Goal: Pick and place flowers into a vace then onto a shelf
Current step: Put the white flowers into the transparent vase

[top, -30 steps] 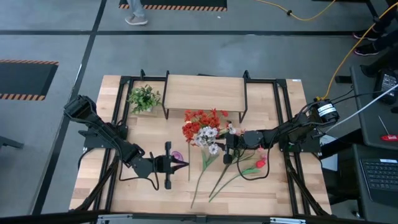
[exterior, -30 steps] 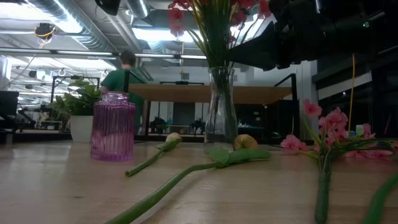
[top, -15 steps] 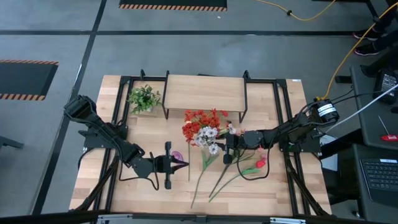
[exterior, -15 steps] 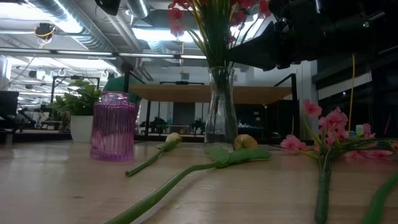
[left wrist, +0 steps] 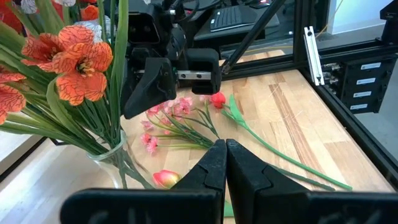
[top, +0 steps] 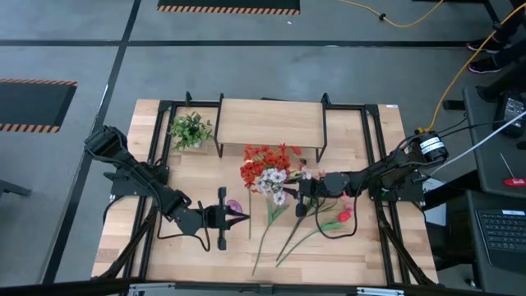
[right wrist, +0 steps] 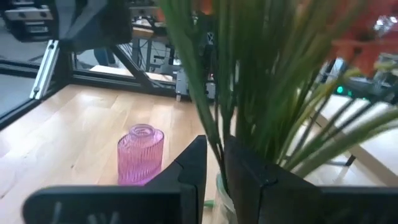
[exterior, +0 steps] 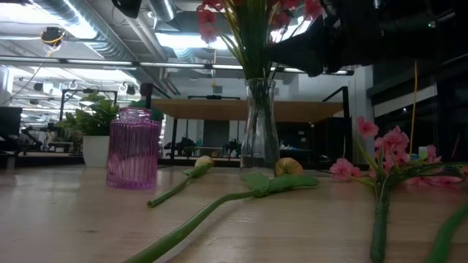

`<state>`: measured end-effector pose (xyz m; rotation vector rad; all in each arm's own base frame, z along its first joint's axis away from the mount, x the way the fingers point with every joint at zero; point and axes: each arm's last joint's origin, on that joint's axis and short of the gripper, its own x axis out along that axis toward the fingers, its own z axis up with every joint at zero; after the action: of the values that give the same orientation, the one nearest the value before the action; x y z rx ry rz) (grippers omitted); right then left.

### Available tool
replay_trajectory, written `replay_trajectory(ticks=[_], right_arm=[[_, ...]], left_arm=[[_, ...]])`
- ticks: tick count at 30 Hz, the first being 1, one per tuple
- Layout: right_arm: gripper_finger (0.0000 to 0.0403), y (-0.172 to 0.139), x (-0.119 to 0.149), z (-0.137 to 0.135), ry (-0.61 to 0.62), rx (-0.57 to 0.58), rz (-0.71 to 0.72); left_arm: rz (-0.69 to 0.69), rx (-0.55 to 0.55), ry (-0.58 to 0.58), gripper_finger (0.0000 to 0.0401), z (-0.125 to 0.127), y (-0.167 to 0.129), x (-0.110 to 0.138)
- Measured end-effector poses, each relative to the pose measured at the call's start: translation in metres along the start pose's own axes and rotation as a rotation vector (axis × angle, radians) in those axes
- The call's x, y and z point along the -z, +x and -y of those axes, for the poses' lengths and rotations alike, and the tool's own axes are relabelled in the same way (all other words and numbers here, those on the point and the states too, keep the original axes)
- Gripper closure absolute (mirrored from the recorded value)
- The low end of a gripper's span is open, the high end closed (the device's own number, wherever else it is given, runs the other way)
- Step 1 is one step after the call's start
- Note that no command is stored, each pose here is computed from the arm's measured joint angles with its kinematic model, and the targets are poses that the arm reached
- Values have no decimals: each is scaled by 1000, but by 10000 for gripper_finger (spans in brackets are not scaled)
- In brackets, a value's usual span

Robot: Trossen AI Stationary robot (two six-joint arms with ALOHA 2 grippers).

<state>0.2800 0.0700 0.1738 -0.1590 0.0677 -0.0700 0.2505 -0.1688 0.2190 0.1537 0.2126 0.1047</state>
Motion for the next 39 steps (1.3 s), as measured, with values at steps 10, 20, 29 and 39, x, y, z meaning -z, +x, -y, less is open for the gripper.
replay_trajectory(ticks=[10,20,29,39], right_arm=[[343,5,-12,-1,-13,5,50],[343,7,-12,-2,-36,2,34],[343,7,-12,-4,-37,-57,44],[395,9,-12,2,-35,-39,39]], left_arm=[[0,0,10,395,0,0,0],[0,0,10,395,0,0,0],[0,0,10,395,0,0,0],[0,0,9,395,0,0,0]])
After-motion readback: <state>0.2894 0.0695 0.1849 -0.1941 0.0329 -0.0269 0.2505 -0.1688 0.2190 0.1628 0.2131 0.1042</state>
